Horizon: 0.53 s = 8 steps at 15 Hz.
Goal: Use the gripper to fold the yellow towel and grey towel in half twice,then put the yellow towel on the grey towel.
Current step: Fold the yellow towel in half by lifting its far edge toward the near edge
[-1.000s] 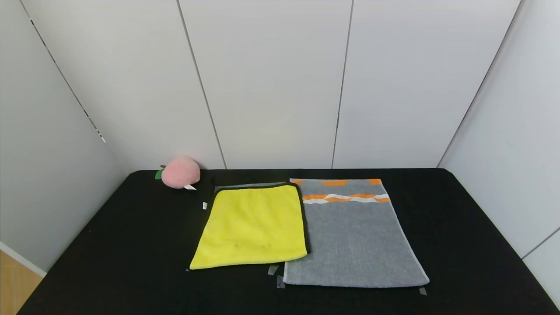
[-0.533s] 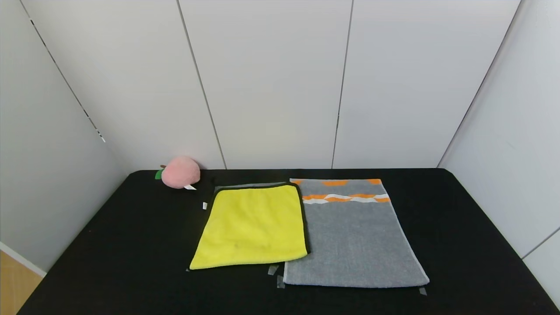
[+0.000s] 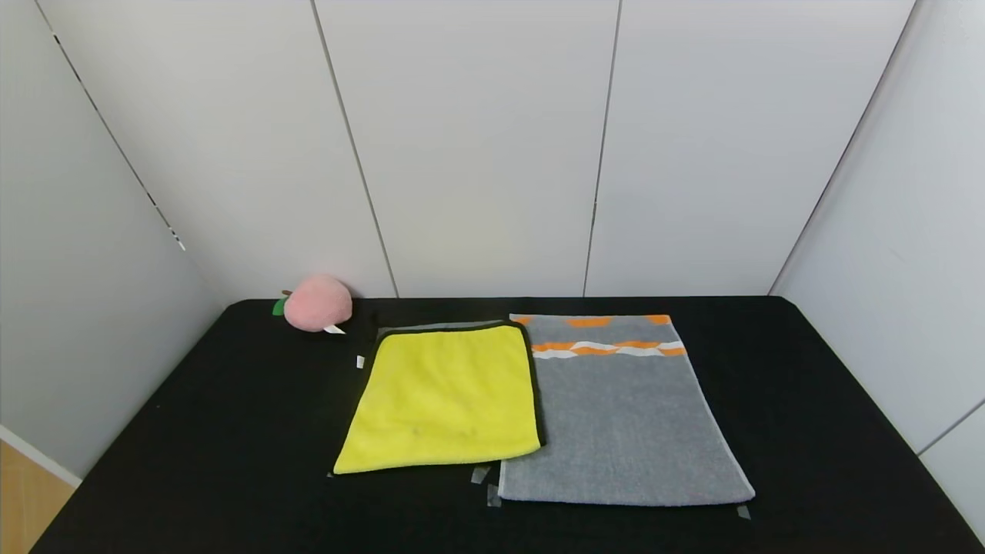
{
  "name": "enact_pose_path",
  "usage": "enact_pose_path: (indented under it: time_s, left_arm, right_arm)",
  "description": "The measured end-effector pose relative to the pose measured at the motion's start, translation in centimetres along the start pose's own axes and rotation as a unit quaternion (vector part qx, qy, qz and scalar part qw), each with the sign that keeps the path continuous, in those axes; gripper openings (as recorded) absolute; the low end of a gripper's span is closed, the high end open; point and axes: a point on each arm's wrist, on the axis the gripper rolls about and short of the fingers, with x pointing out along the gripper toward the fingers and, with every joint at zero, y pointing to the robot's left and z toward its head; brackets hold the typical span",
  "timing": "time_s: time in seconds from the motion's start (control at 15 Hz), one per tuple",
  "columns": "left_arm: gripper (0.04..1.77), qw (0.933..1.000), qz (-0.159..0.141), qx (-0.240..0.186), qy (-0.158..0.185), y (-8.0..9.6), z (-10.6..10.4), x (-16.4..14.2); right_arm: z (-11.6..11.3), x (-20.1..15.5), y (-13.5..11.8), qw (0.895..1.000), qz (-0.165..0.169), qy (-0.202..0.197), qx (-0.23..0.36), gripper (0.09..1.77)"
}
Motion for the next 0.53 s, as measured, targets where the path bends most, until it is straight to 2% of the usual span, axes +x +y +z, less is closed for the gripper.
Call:
enact_pose_path:
  time_s: [0.27,0.53]
  left_arm:
    - [1.72,0.9996,-0.002,-0.002,0.028,0.3,3.5,2.7]
    - [1.72,0.9972,-0.001,-0.008,0.074,0.8,5.8,6.6]
  right_arm:
    - [4.1,4.7,-0.3,0.998,0.022,0.052,-0.004,1.71]
    - [6.4,11.2,-0.3,0.992,0.059,0.115,-0.007,1.71]
